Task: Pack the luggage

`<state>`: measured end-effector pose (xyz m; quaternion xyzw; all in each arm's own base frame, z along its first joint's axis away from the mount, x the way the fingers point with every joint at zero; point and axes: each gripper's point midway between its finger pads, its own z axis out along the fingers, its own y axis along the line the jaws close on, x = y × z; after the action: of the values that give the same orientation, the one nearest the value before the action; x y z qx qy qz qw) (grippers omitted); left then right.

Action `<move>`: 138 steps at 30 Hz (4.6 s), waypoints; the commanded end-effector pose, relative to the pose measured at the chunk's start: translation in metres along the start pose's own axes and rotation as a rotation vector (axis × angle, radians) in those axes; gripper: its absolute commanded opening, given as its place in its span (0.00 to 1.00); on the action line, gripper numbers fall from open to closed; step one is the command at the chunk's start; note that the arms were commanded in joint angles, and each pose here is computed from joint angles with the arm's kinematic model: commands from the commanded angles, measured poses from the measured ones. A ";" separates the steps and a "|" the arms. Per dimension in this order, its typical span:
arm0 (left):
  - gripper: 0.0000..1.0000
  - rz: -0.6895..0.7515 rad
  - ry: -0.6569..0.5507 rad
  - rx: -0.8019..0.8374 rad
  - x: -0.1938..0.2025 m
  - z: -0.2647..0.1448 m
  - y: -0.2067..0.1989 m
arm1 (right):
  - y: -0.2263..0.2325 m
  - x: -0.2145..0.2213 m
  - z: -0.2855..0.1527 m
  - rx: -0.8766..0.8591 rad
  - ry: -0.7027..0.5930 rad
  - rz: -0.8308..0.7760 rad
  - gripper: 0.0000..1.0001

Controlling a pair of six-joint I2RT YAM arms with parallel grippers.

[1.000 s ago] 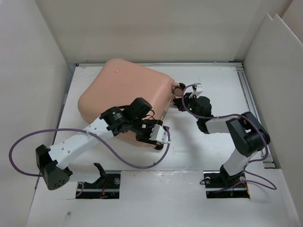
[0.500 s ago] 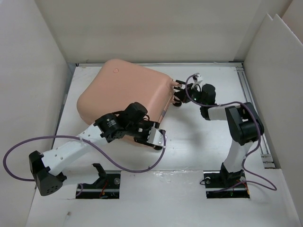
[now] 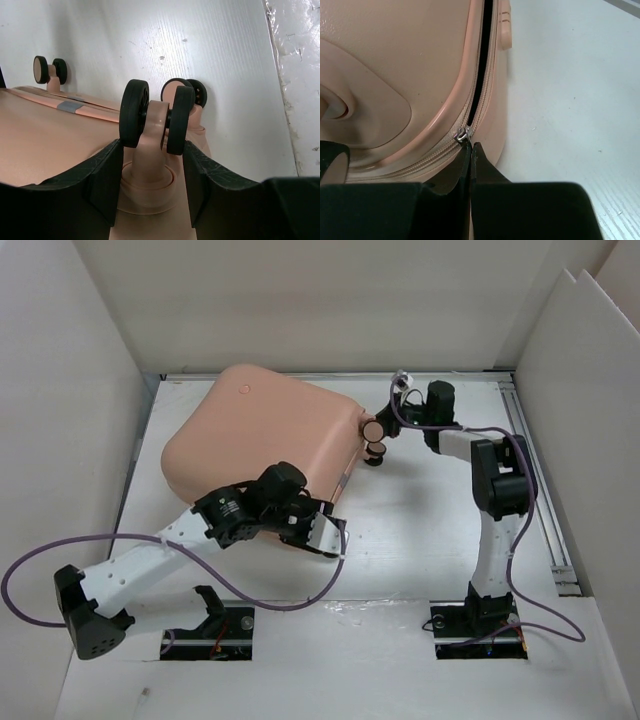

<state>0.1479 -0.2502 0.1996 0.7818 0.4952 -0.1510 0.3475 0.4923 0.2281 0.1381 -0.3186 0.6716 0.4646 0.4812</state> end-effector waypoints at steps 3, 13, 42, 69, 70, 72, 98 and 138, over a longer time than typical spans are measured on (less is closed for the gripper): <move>0.61 -0.295 0.186 0.135 0.041 -0.028 -0.065 | -0.020 -0.069 0.014 0.119 -0.052 -0.378 0.00; 0.97 -0.814 -0.034 -0.594 0.015 -0.133 0.113 | 0.011 -0.031 0.053 0.064 0.046 -0.389 0.00; 0.03 -1.664 0.545 -0.971 0.352 -0.171 0.026 | 0.081 -0.022 0.057 0.078 0.084 -0.541 0.00; 0.64 -0.918 0.078 -0.750 0.151 -0.144 0.254 | 0.249 0.038 0.008 0.175 0.119 -0.407 0.00; 0.69 -0.867 0.103 -0.722 0.148 -0.146 0.239 | 0.248 0.037 0.012 0.175 0.115 -0.393 0.00; 0.80 -0.751 0.124 -0.635 0.110 -0.152 0.197 | 0.242 0.031 0.020 0.173 0.087 -0.348 0.00; 0.99 -0.878 0.157 -0.094 0.092 -0.027 0.029 | 0.212 0.052 0.041 0.308 0.082 -0.125 0.00; 0.00 -0.905 0.222 -0.311 0.112 -0.024 0.063 | 0.208 0.030 -0.008 0.367 0.064 -0.271 0.62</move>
<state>0.2416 -0.1632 0.1554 0.4285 0.8565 -0.1110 0.2656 0.3268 0.2568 0.1428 -0.3016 0.7680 0.1875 0.5330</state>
